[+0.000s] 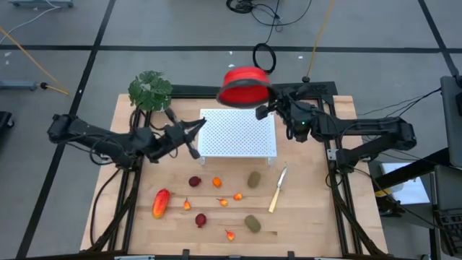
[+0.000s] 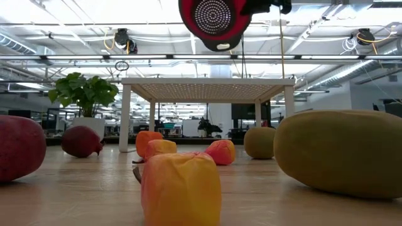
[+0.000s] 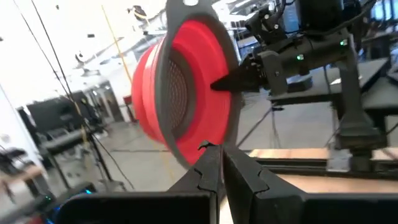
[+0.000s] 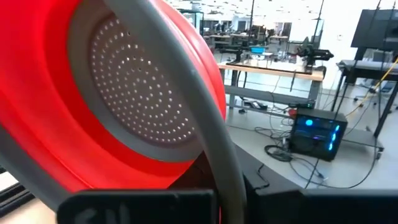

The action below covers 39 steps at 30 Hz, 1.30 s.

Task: Pick & Place Fruit
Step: Put the orange strainer bowl on the shelf

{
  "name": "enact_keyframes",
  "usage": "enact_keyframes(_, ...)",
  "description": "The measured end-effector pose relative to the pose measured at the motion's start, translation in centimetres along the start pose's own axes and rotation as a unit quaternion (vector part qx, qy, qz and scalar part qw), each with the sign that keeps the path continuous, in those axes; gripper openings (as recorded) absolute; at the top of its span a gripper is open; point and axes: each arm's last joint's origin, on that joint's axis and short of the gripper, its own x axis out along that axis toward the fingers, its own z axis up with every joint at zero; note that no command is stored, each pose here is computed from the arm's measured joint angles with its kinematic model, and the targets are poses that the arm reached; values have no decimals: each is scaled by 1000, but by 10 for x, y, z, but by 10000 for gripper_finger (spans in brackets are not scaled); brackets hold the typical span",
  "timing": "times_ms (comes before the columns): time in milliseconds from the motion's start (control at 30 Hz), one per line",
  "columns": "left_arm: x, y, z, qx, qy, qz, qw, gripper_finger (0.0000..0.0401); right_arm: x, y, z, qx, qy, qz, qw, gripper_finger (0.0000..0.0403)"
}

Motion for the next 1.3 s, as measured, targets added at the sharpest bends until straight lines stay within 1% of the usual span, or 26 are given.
enact_keyframes(67,5,-4,-3,41,1,4,999,19,1,4,-1,14,-6,2,1000,0)
enact_keyframes(167,11,-8,-8,90,3,11,996,19,1,10,-4,15,-7,8,1000,0)
enact_keyframes(267,17,-9,-12,96,3,22,995,19,1,14,-6,16,-9,12,1000,0)
enact_keyframes(433,24,-6,-18,78,13,35,996,19,1,13,-6,14,-8,-4,1000,0)
enact_keyframes(533,25,-3,-19,60,14,47,997,19,1,13,-6,13,-9,-5,1000,0)
enact_keyframes(600,26,-1,-20,51,24,67,996,19,1,13,-6,12,-8,-4,1000,0)
enact_keyframes(733,25,4,-19,26,47,131,990,19,1,14,-6,12,-8,-3,1000,0)
enact_keyframes(800,25,5,-19,25,53,142,988,19,1,13,-6,12,-8,-3,1000,0)
enact_keyframes(967,28,7,-21,8,46,138,989,19,1,13,-6,12,-8,-3,1000,0)
enact_keyframes(1133,31,10,-22,-35,26,117,992,20,1,14,-6,15,-8,-2,1000,0)
enact_keyframes(1200,32,11,-22,-59,18,109,992,27,1,14,-6,15,-8,-2,1000,0)
enact_keyframes(1300,34,13,-23,-93,8,99,991,52,1,14,-6,16,-8,-2,1000,0)
